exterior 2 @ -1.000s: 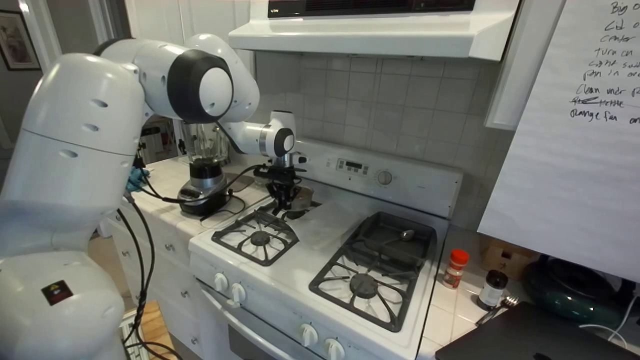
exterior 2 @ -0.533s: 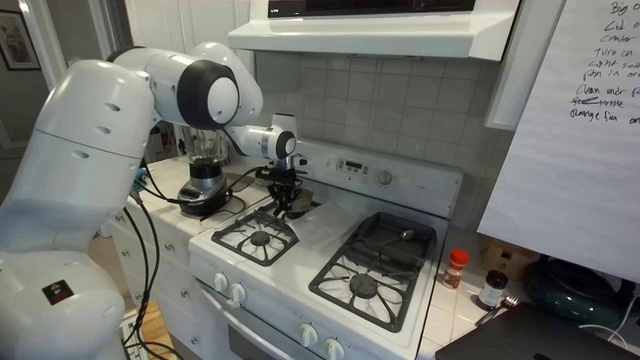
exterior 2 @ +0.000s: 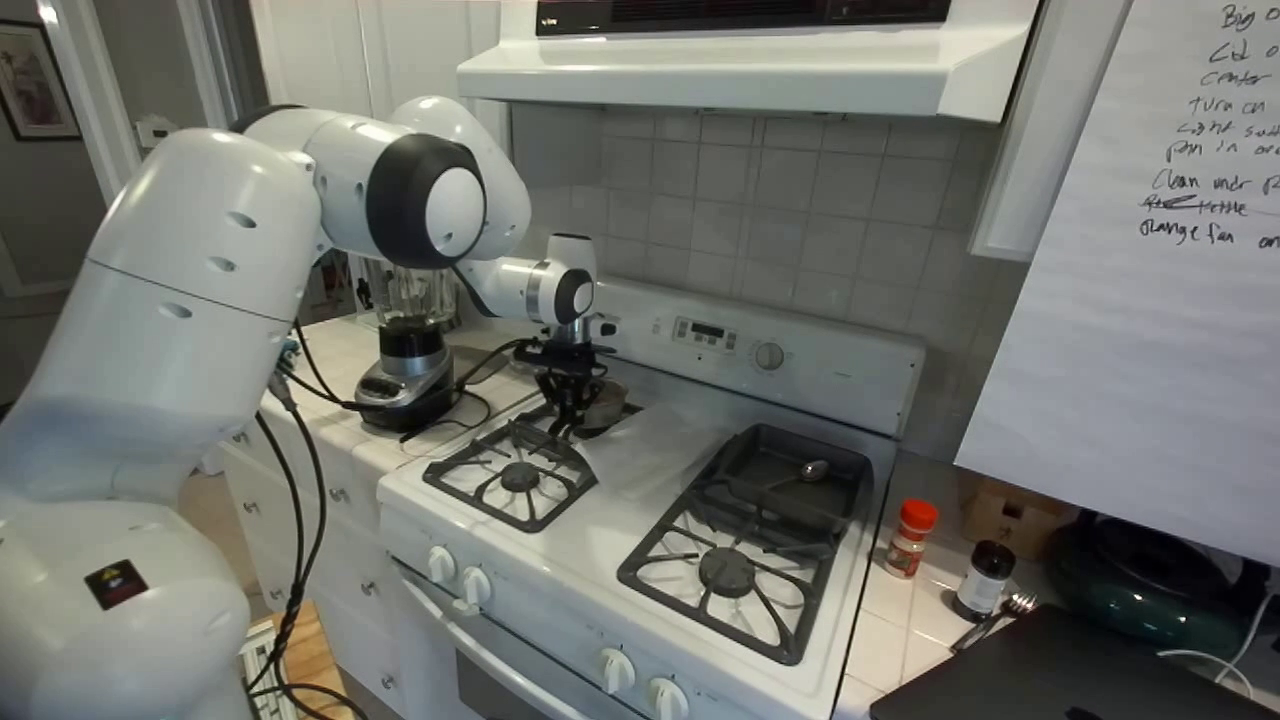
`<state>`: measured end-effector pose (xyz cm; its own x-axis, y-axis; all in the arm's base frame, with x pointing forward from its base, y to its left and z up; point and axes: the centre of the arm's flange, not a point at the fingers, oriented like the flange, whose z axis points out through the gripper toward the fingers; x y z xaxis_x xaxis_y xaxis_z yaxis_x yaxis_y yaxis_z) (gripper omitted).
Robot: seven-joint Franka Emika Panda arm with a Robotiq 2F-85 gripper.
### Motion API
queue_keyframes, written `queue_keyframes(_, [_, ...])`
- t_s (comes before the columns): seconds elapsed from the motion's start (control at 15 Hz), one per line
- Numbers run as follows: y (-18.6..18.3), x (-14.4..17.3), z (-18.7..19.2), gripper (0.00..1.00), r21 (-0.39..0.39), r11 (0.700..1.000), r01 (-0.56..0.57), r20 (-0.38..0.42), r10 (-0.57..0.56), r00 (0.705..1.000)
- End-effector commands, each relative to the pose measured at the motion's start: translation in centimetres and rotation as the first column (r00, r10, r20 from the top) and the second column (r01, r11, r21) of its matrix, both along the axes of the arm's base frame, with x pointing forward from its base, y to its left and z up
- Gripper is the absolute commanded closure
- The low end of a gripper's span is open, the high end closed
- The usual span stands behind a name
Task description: Move the pot from the right bottom plate to the left top plate of the stove
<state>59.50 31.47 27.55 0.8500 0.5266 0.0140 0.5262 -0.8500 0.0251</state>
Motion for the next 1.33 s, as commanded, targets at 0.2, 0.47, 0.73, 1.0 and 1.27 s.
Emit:
queue_keyframes(0.2, [0.6, 0.5, 0.5, 0.51, 0.001, 1.000, -0.029, 0.022, 0.029, 0.999])
queue_keyframes(0.47, [1.4, -0.8, 3.2, 0.25, 0.022, 0.999, -0.023, 0.037, 0.023, 0.999])
queue_keyframes(0.73, [2.1, -3.0, 7.2, 0.01, 0.024, 0.999, 0.036, 0.045, -0.037, 0.998])
queue_keyframes(1.0, [0.4, -6.3, 10.2, 0.00, 0.045, 0.964, 0.261, 0.049, -0.263, 0.963])
queue_keyframes(1.27, [-4.5, -10.6, 11.7, 0.00, 0.087, 0.934, 0.347, 0.019, -0.350, 0.937])
